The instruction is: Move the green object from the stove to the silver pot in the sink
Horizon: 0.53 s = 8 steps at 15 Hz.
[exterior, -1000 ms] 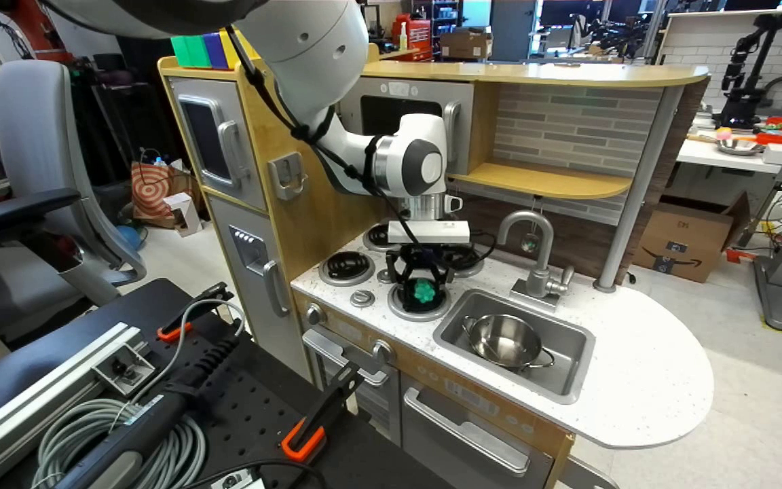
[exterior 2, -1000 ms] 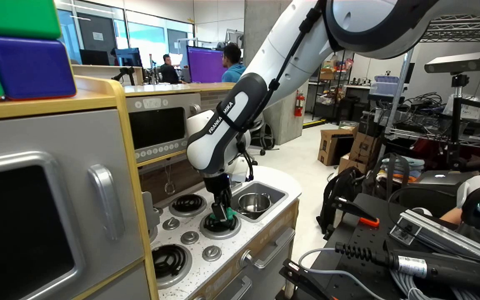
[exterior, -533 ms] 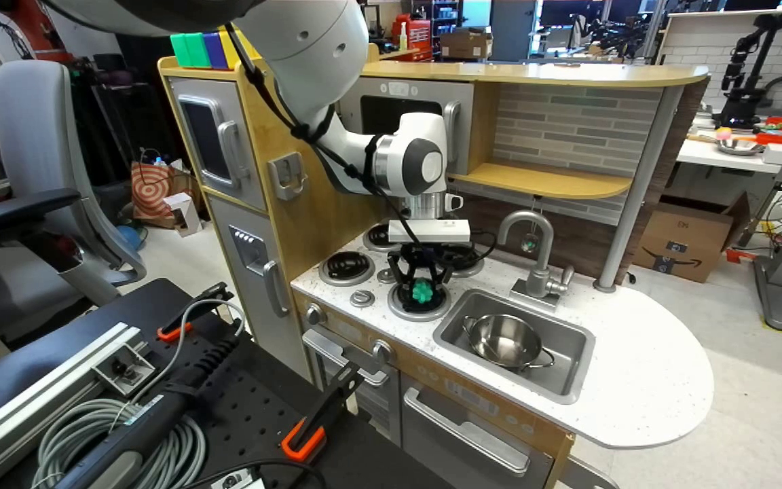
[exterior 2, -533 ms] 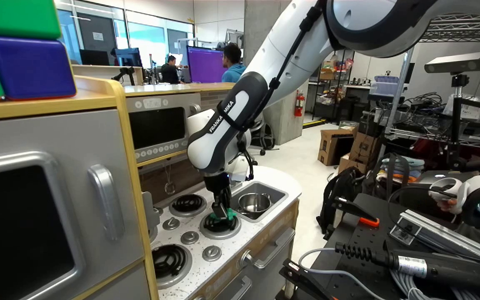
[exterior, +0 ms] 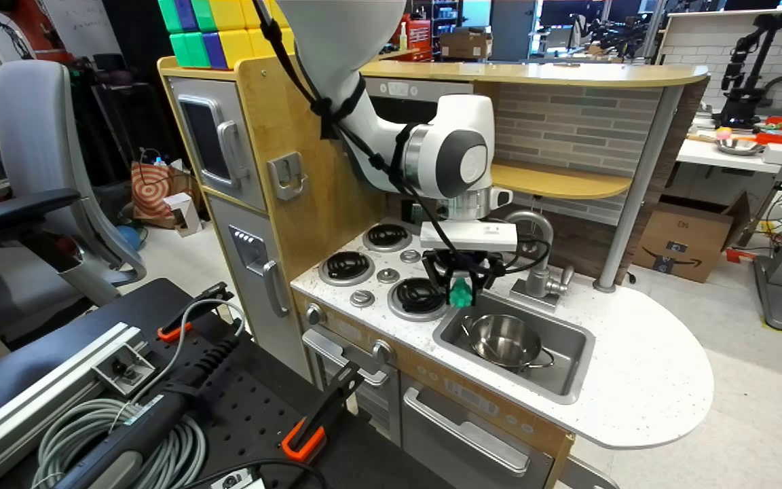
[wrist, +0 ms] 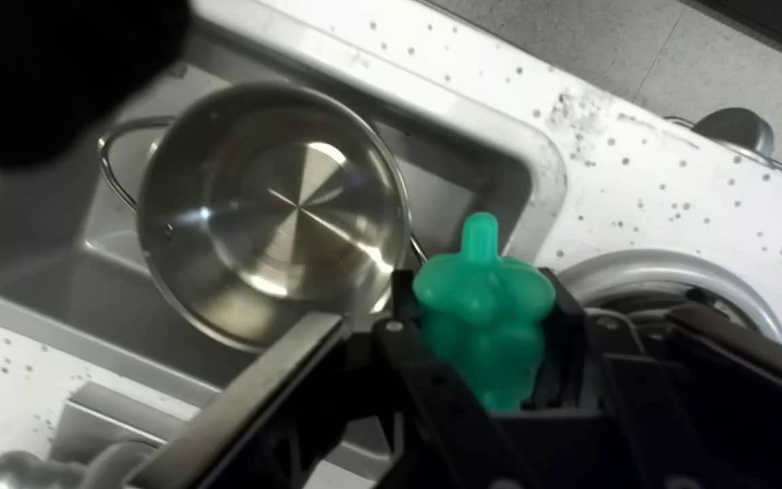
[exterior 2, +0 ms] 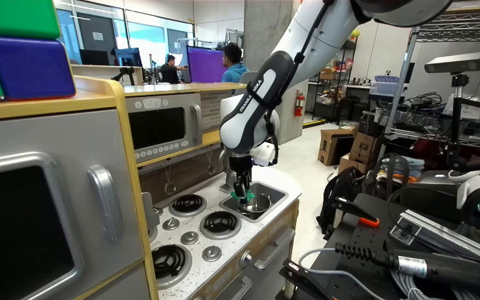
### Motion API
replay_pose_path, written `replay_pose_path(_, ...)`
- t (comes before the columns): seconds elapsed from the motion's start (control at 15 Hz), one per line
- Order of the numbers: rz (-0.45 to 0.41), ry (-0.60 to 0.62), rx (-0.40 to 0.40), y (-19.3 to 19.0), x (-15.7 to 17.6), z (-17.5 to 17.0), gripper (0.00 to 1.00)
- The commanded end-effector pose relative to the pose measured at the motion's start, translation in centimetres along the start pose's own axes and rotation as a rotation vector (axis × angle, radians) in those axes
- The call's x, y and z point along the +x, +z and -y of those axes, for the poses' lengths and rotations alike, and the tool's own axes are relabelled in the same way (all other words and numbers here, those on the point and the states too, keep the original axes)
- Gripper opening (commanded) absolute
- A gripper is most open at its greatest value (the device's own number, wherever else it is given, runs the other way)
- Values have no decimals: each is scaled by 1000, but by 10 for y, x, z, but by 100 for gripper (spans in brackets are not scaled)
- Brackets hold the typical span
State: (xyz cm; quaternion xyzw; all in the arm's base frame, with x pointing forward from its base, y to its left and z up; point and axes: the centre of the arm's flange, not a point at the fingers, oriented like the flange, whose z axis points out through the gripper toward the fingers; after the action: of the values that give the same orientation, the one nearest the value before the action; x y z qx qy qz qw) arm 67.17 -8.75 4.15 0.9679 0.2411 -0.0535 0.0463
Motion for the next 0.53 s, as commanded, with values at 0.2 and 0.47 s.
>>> replay_pose_path(0.2, -19, 166, 42, -25, -40, -17, 19)
replay_pose_path(0.47, -1, 359, 138, -10, -10, -24, 19)
